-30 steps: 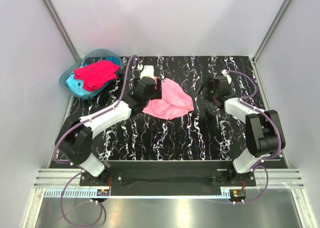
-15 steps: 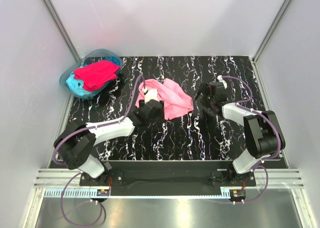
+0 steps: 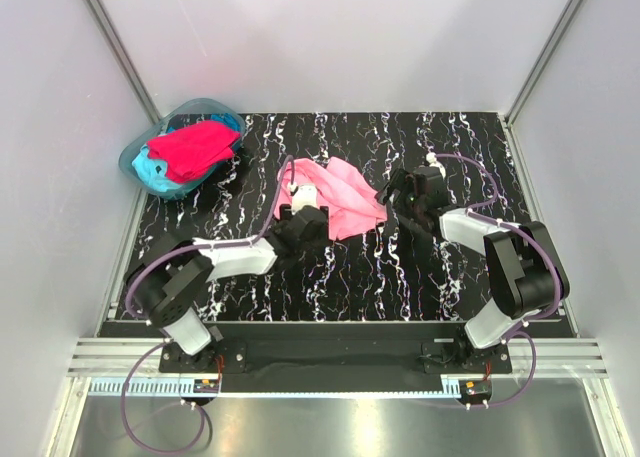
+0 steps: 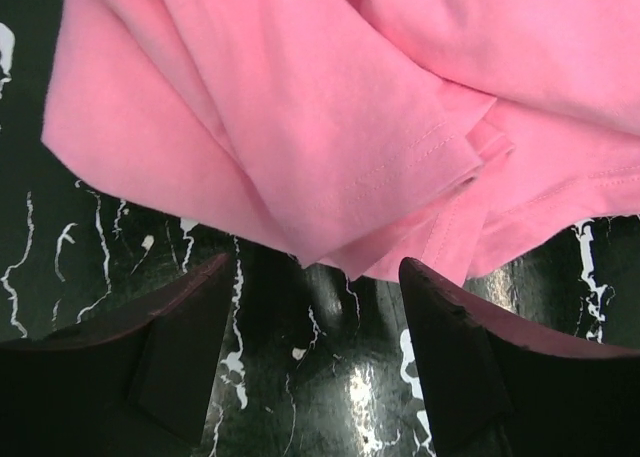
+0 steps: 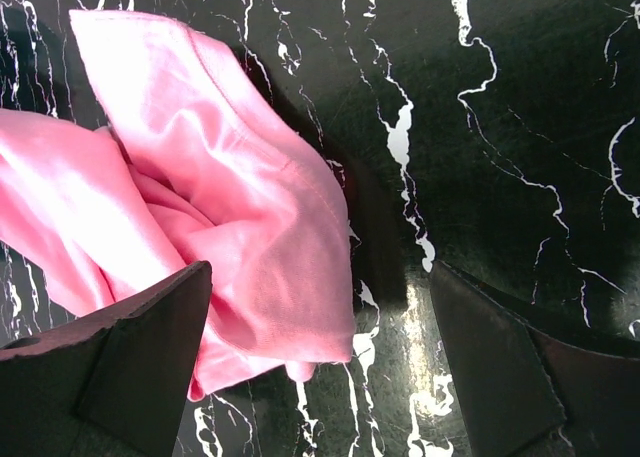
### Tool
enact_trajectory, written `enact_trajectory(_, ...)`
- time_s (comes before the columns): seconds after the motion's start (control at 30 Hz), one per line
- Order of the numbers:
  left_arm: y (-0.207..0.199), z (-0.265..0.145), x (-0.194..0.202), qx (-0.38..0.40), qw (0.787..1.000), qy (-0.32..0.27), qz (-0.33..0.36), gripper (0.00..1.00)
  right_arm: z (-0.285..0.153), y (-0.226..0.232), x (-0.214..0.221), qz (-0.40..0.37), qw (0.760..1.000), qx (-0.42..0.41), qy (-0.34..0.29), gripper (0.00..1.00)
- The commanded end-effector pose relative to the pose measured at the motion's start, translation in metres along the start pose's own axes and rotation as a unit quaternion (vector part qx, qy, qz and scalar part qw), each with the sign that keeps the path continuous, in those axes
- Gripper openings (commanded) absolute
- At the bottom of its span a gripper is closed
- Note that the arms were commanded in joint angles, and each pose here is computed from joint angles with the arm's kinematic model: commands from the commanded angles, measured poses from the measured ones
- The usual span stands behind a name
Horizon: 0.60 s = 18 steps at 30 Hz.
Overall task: Fold and stack the t-shirts
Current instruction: Flatten the tshirt out
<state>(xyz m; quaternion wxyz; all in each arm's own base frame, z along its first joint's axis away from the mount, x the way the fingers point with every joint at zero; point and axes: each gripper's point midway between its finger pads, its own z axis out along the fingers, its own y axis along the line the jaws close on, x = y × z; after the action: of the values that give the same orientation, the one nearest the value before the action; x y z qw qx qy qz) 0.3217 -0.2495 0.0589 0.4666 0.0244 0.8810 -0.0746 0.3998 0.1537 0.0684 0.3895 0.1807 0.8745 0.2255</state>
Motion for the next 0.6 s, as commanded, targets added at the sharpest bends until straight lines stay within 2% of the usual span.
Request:
enact_trajectory(0.0, -0.014, 0.010, -0.025, 0.012, 0.999, -0.051, -0.010, 0.73, -0.005, 0.018, -0.009, -0.003, 0.999, -0.030, -0.017, 0.98)
enact_trajectory(0.33, -0.012, 0.035, -0.019, 0.006, 0.999, -0.051, -0.014, 0.71, -0.011, 0.018, -0.011, -0.011, 0.999, -0.032, -0.023, 0.97)
enact_trajectory(0.43, -0.010, 0.040, -0.022, 0.000, 0.998, -0.054, -0.011, 0.63, -0.010, 0.016, -0.009, -0.010, 0.999, -0.029, -0.022, 0.97)
enact_trajectory(0.47, -0.009, 0.041, -0.027, -0.002, 0.998, -0.059, -0.008, 0.57, -0.010, 0.015, -0.009, -0.010, 0.999, -0.029, -0.022, 0.98)
enact_trajectory(0.57, -0.008, 0.042, -0.032, -0.010, 0.998, -0.064, 0.003, 0.49, -0.008, 0.015, -0.008, -0.011, 0.999, -0.030, -0.020, 0.97)
